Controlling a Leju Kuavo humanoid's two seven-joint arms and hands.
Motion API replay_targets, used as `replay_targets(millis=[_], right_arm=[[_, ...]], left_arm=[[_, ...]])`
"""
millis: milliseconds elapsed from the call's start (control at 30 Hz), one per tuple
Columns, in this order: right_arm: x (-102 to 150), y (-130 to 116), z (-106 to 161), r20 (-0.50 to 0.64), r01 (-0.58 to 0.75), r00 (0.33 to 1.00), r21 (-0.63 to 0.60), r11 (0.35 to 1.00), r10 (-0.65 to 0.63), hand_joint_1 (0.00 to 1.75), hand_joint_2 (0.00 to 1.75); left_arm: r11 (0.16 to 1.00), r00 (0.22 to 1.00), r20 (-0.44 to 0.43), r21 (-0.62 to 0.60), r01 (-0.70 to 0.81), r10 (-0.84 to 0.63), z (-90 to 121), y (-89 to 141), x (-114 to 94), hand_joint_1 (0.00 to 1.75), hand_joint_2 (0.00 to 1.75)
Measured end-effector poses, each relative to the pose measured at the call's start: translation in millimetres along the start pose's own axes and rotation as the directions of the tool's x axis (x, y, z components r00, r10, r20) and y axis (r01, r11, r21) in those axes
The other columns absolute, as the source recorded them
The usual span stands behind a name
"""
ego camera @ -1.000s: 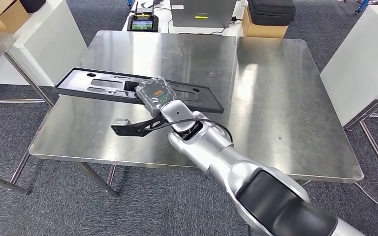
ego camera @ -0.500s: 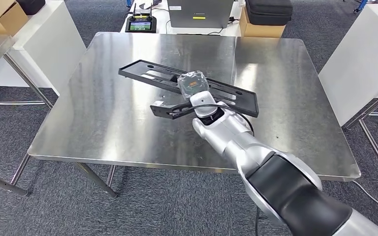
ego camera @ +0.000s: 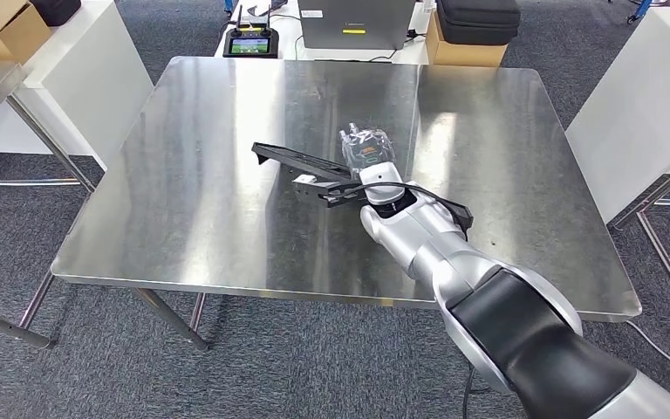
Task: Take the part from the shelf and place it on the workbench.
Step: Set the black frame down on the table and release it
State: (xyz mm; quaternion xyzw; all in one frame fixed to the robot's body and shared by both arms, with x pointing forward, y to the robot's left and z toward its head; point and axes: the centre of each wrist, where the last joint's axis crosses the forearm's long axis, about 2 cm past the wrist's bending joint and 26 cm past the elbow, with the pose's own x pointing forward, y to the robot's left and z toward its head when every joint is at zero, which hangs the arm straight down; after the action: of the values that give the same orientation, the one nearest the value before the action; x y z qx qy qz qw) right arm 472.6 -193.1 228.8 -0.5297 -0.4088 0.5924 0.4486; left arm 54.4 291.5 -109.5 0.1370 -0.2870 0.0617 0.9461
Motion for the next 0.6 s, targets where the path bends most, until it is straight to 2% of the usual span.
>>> replay_targets(millis=[467, 600], right_arm=[[-4.7, -2.9, -1.8, -0.020, 0.012, 1.000, -0.001, 1.000, -0.012, 0.00, 0.00], [-8.0, -4.4, -2.6, 0.010, 0.064, 0.998, -0.053, 0.997, -0.064, 0.00, 0.00]], left_arm=[[1.000, 1.000, -0.008, -0.010, 0.010, -0.010, 0.0, -0.1, 0.0, 0.00, 0.00], [1.000, 1.000, -0.005, -0.013, 0.019, -0.019, 0.0, 0.0, 0.1, 0.00, 0.00]])
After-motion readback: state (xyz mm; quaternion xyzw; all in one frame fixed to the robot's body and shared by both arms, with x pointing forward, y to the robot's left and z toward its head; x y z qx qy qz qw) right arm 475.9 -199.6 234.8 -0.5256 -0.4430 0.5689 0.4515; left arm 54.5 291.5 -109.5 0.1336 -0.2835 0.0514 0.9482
